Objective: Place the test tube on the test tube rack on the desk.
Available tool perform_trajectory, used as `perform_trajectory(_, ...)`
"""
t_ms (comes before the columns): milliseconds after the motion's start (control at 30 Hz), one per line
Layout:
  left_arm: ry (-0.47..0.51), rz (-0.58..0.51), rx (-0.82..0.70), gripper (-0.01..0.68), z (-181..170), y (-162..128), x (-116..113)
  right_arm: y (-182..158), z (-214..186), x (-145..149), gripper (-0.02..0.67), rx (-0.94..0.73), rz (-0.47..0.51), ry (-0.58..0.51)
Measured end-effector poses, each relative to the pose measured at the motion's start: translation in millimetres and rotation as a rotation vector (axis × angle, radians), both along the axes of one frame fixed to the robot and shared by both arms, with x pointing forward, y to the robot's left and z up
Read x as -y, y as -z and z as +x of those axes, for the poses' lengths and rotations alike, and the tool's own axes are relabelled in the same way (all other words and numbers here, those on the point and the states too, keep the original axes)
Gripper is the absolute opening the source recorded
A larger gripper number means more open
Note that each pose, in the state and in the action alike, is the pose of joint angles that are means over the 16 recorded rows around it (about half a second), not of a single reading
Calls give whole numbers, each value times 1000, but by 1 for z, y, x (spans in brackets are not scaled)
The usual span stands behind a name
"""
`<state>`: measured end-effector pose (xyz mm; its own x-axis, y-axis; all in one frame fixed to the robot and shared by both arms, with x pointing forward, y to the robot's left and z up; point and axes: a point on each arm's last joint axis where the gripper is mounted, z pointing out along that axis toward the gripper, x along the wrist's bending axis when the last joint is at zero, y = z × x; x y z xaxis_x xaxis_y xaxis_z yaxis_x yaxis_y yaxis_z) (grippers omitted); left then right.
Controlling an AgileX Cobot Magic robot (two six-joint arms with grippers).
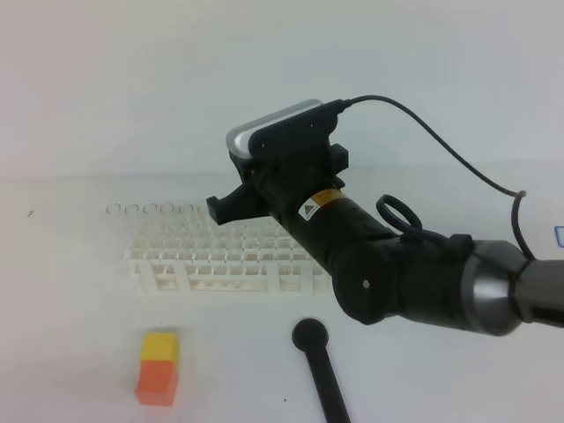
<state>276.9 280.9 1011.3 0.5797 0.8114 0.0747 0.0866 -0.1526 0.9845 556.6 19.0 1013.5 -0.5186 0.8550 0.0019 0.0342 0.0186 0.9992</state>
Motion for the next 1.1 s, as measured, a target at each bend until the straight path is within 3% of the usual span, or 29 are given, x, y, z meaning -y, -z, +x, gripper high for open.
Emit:
perform_trajectory(733,-29,43,-58,-1,0,6,-2,30,-3,-12,121,-4,-11,18)
perform_trajectory(900,-100,46,-67,-1,1,7,-5,38,-3,-14,120,-4,-1,39)
perform_trajectory(1100,-289,39,-72,-1,3,7,-13,46,-5,-17,120,2,16,66)
